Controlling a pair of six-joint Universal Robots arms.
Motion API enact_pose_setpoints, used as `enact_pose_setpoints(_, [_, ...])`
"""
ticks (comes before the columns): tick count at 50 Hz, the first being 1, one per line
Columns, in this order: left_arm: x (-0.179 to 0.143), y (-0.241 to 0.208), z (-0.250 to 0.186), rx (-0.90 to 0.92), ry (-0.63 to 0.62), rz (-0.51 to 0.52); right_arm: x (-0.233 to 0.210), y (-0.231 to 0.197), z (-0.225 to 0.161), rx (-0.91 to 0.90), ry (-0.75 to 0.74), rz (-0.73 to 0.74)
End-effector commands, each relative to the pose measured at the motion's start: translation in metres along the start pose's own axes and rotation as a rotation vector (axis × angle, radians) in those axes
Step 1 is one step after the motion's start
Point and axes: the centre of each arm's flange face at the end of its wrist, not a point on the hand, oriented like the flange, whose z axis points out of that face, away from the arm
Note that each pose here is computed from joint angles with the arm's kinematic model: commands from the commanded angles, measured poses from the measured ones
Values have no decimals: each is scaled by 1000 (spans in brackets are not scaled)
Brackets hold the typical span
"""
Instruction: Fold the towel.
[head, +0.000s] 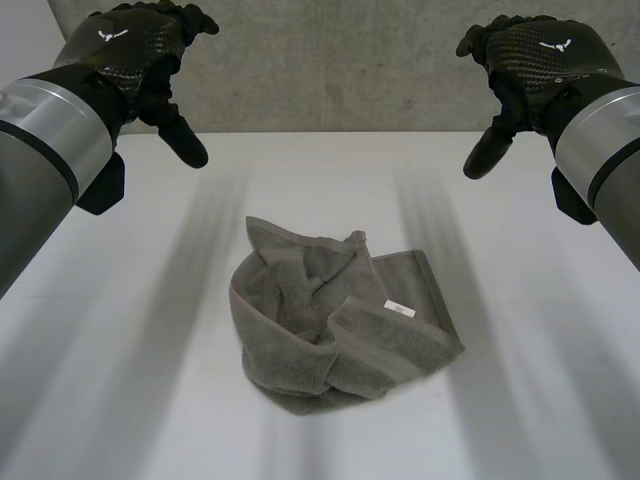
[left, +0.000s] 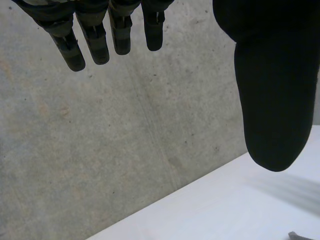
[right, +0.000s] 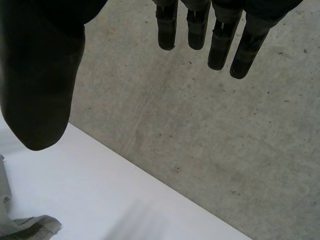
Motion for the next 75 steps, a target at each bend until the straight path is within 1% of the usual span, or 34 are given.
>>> enact_pose_setpoints(1, [0, 0, 0, 0, -1, 1, 0, 2, 2, -5, -2, 1])
enact_pose_setpoints(9, [0, 1, -4, -10, 9, 6, -3, 4, 3, -6, -24, -46])
enact_pose_setpoints(11, [1, 4, -5, -22, 13, 7, -6, 8, 3, -27, -45, -128])
enact_pose_setpoints(12, [1, 8, -7, -38, 18, 14, -6, 8, 3, -27, -45, -128])
enact_pose_setpoints(13, [1, 8, -7, -39, 18, 14, -12, 12, 0, -38, -79, -190])
enact_pose_setpoints(14, [2, 16, -10, -70, 27, 29, -12, 12, 0, -38, -79, -191])
enact_pose_setpoints(15, [2, 16, -10, -70, 27, 29, -16, 18, -1, -52, -114, -253])
enact_pose_setpoints(16, [4, 23, -13, -99, 39, 54, -20, 24, -3, -70, -158, -306])
enact_pose_setpoints(17, [5, 30, -16, -125, 56, 89, -20, 24, -3, -70, -158, -306])
enact_pose_setpoints(18, [5, 30, -16, -125, 56, 90, -24, 30, -6, -89, -209, -344])
enact_pose_setpoints(19, [5, 40, -19, -157, 75, 131, -29, 36, -10, -103, -266, -363])
enact_pose_setpoints(22, [8, 66, -27, -236, 136, 217, -35, 43, -13, -116, -324, -362])
enact_pose_setpoints(23, [8, 66, -27, -237, 136, 217, -40, 50, -15, -133, -380, -351])
enact_pose_setpoints(24, [9, 80, -31, -276, 170, 259, -45, 59, -16, -155, -439, -338])
enact_pose_setpoints(25, [7, 94, -34, -317, 191, 295, -46, 59, -16, -155, -439, -338])
enact_pose_setpoints(27, [3, 107, -36, -354, 204, 326, -55, 75, -20, -199, -533, -293])
enact_pose_setpoints(30, [-7, 131, -37, -408, 231, 358, -58, 82, -21, -226, -565, -264])
enact_pose_setpoints(32, [-8, 142, -36, -415, 257, 356, -64, 102, -18, -299, -599, -183])
enact_pose_setpoints(36, [-3, 169, -35, -412, 327, 336, -71, 121, -16, -383, -617, -86])
enact_pose_setpoints(38, [-2, 177, -33, -410, 334, 336, -83, 139, -17, -450, -635, -3])
enact_pose_setpoints(43, [-2, 199, -26, -407, 335, 335, -94, 166, -15, -517, -636, 72])
enact_pose_setpoints(49, [0, 224, -19, -416, 347, 331, -109, 180, -20, -532, -665, 93])
enact_pose_setpoints(56, [2, 241, -7, -375, 340, 340, -113, 177, -19, -491, -663, 114])
enact_pose_setpoints(63, [3, 221, 15, -246, 315, 372, -107, 157, -7, -411, -632, 119])
enact_pose_setpoints(65, [12, 188, 31, -117, 308, 398, -100, 119, 8, -278, -586, 101])
enact_pose_setpoints(66, [12, 188, 31, -116, 308, 398, -100, 119, 8, -277, -586, 101])
enact_pose_setpoints(67, [16, 163, 40, -30, 294, 409, -94, 92, 15, -183, -546, 88])
enact_pose_setpoints(68, [16, 162, 40, -30, 294, 409, -84, 62, 24, -68, -482, 69])
enact_pose_setpoints(69, [20, 135, 48, 59, 266, 407, -84, 62, 24, -67, -481, 69])
enact_pose_setpoints(70, [22, 104, 54, 153, 217, 390, -69, 31, 33, 64, -393, 57])
enact_pose_setpoints(71, [22, 104, 54, 154, 216, 389, -69, 31, 34, 66, -392, 57])
enact_pose_setpoints(73, [24, 37, 59, 364, 87, 296, -42, -27, 39, 325, -222, 55])
enact_pose_setpoints(74, [24, 37, 59, 365, 86, 296, -42, -27, 39, 326, -221, 56])
enact_pose_setpoints(75, [20, 9, 59, 454, 19, 233, -34, -49, 35, 435, -167, 56])
